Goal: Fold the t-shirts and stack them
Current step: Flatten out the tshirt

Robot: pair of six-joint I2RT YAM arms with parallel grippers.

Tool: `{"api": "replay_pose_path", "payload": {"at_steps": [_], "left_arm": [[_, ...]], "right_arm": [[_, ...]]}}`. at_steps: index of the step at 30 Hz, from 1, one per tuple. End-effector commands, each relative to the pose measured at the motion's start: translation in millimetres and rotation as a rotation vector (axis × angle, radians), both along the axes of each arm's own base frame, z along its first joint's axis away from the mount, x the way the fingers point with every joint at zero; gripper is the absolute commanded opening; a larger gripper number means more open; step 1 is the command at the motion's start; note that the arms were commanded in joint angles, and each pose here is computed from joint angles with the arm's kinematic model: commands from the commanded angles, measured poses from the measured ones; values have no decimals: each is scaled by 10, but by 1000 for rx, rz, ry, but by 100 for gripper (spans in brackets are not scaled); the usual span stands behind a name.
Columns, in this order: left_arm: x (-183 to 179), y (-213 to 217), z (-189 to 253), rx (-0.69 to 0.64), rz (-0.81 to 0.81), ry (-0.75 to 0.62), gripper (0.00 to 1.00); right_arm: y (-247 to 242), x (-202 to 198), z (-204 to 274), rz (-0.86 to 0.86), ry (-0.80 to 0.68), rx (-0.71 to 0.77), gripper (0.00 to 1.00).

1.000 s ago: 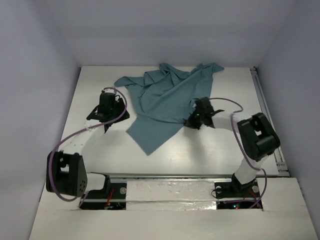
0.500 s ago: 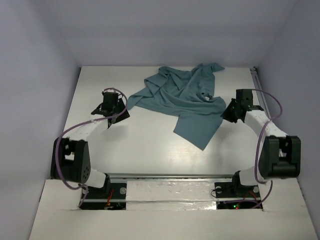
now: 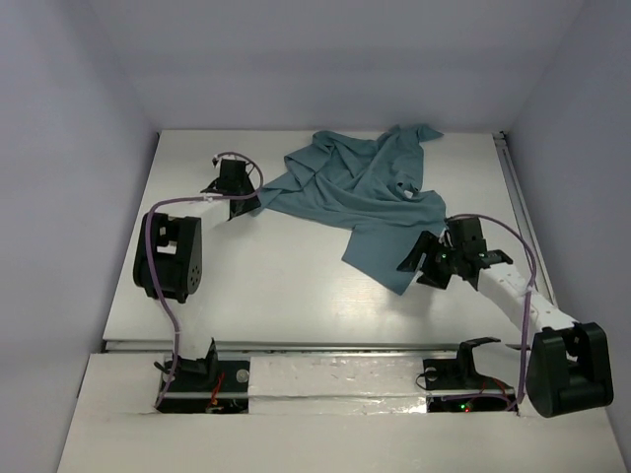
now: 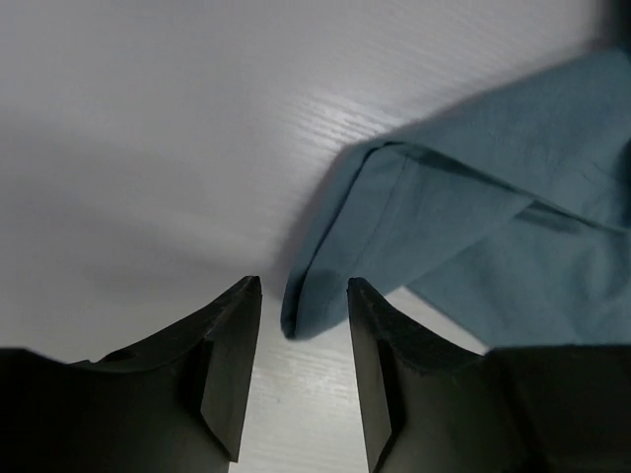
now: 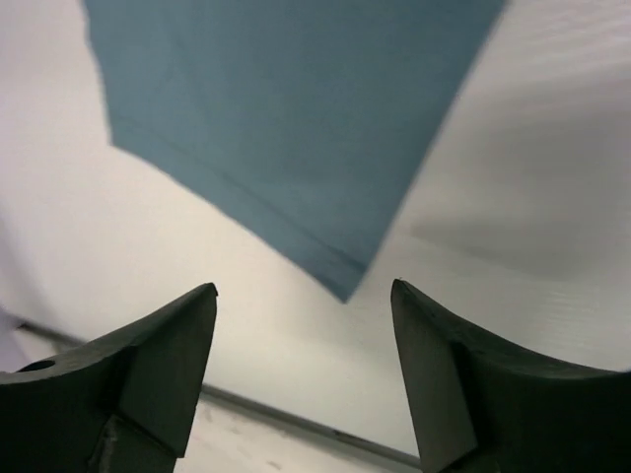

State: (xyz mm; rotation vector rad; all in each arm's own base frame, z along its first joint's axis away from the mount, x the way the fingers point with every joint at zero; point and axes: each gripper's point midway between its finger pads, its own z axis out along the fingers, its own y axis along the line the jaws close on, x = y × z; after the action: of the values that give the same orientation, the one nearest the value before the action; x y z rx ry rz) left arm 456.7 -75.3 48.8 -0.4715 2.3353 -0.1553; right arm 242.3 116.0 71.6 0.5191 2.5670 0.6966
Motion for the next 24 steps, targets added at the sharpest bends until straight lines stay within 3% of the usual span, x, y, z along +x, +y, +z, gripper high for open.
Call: {"api": "replay_pose_path", "payload": {"at_steps": [1,4,6,8,11,14,20,21,23,24], "left_arm": [[287,12,164,31,-13,-72,37],[390,11,130,24,-23,-71,27],[440,-39,135,9,-43,-74,9],[499,-66,167,9,-60,-80,0],[524,-98,334,-6,-70,-104,0],[526,-95,781,-38,-72,-185,0],[272,-181,1972,-131,-98,-364,0],[223,-188,2106,-144,-98,-384,0],[122,-92,2376,-139,-78,-430,0],[91,-83,2427,-142,-73,-435,0]], "right_arm": [[15,-156,-96,-22,43,29,78],[-18,-176,-214,-53,92,13,78],[-36,-144,-262,-73,100,4,77],[-39,-95,-328,-77,110,-3,76],[-15,-25,-421,-69,137,-3,74],[41,54,-461,-51,137,20,72],[80,157,-496,-32,128,30,49],[71,158,-512,-29,127,22,41],[19,193,-519,-45,125,-10,12],[-4,213,-509,-49,118,-24,6]]}}
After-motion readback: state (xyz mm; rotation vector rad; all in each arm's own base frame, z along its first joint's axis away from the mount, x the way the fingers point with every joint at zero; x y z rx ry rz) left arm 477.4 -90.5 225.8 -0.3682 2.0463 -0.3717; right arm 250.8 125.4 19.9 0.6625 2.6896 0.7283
